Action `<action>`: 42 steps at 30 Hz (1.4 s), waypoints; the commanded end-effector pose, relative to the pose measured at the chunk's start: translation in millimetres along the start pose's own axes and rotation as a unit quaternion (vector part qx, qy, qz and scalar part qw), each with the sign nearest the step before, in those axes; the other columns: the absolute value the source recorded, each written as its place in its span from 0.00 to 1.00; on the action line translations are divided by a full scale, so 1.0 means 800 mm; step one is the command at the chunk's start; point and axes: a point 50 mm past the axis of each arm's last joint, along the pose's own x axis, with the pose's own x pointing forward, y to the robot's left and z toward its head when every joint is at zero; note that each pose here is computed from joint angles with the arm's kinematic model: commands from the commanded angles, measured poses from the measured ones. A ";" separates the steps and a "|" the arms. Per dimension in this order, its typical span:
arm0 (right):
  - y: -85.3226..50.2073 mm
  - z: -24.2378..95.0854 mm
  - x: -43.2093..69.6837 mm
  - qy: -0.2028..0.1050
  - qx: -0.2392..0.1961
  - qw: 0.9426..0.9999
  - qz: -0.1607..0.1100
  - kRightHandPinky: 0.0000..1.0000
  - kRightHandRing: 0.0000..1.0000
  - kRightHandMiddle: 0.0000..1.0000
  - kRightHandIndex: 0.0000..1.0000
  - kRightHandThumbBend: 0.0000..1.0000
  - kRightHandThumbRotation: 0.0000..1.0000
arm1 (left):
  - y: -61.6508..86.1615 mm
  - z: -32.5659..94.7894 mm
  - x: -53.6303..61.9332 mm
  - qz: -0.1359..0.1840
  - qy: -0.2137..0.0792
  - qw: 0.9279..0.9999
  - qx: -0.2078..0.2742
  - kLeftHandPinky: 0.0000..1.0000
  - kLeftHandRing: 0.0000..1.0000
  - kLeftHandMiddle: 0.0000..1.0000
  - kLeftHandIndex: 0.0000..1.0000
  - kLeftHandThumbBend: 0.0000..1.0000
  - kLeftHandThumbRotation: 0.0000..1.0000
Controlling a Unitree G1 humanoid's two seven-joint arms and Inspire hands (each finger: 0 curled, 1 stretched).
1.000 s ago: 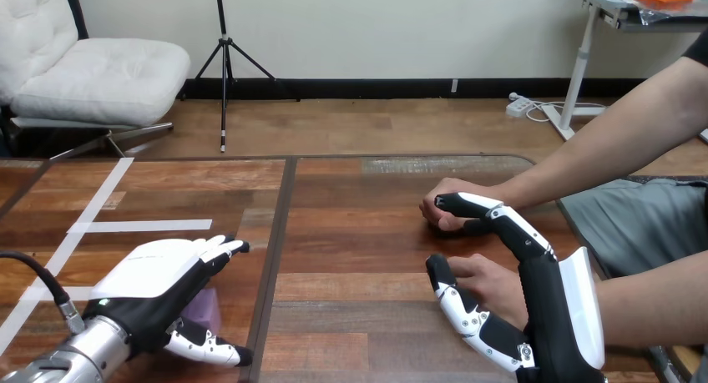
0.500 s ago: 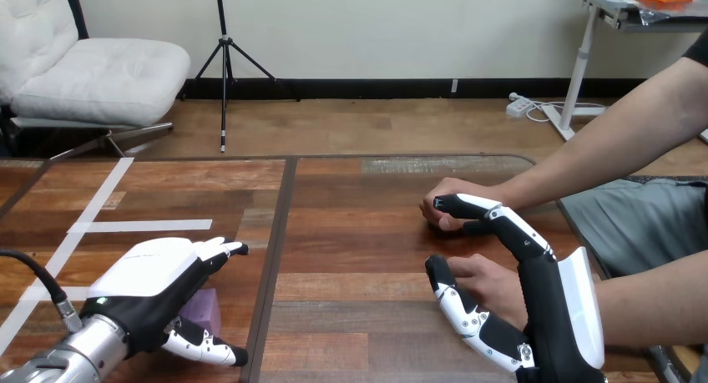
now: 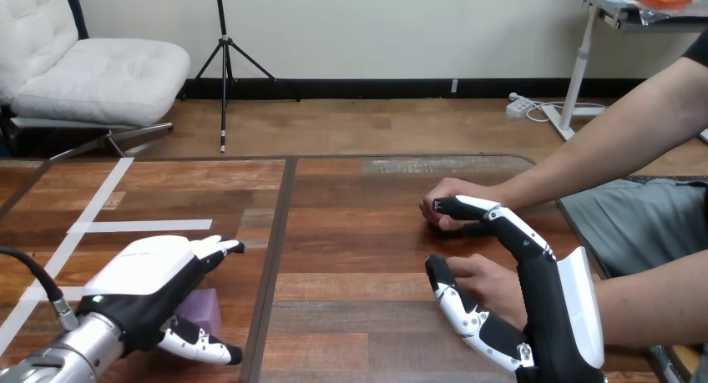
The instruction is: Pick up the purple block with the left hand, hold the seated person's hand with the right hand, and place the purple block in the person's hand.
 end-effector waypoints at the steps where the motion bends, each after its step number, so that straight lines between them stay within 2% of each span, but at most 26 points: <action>1: -0.007 0.013 0.020 -0.043 -0.005 0.999 -0.013 0.66 0.73 0.72 0.69 0.34 0.22 | 0.025 0.003 0.003 0.038 -0.003 0.999 0.027 0.83 0.89 0.92 0.88 0.88 0.26; 10: -0.008 0.013 0.020 -0.040 -0.009 0.999 -0.012 0.66 0.73 0.72 0.69 0.34 0.22 | 0.022 0.000 0.006 0.041 0.014 0.999 0.012 0.71 0.83 0.87 0.85 0.86 0.21; 18: -0.009 0.013 0.020 -0.041 -0.009 0.999 -0.012 0.66 0.73 0.72 0.69 0.34 0.22 | 0.017 -0.004 0.010 0.035 0.026 0.999 0.001 0.65 0.79 0.84 0.82 0.82 0.15; 29: -0.010 0.013 0.019 -0.040 -0.013 0.999 -0.012 0.66 0.73 0.72 0.69 0.35 0.22 | 0.009 -0.011 0.016 0.028 0.041 0.999 -0.014 0.65 0.77 0.83 0.81 0.74 0.09; 42: -0.012 0.014 0.018 -0.038 -0.022 0.999 -0.004 0.65 0.73 0.72 0.69 0.33 0.26 | -0.005 -0.022 0.017 0.028 0.051 0.998 -0.038 0.66 0.77 0.83 0.81 0.63 0.09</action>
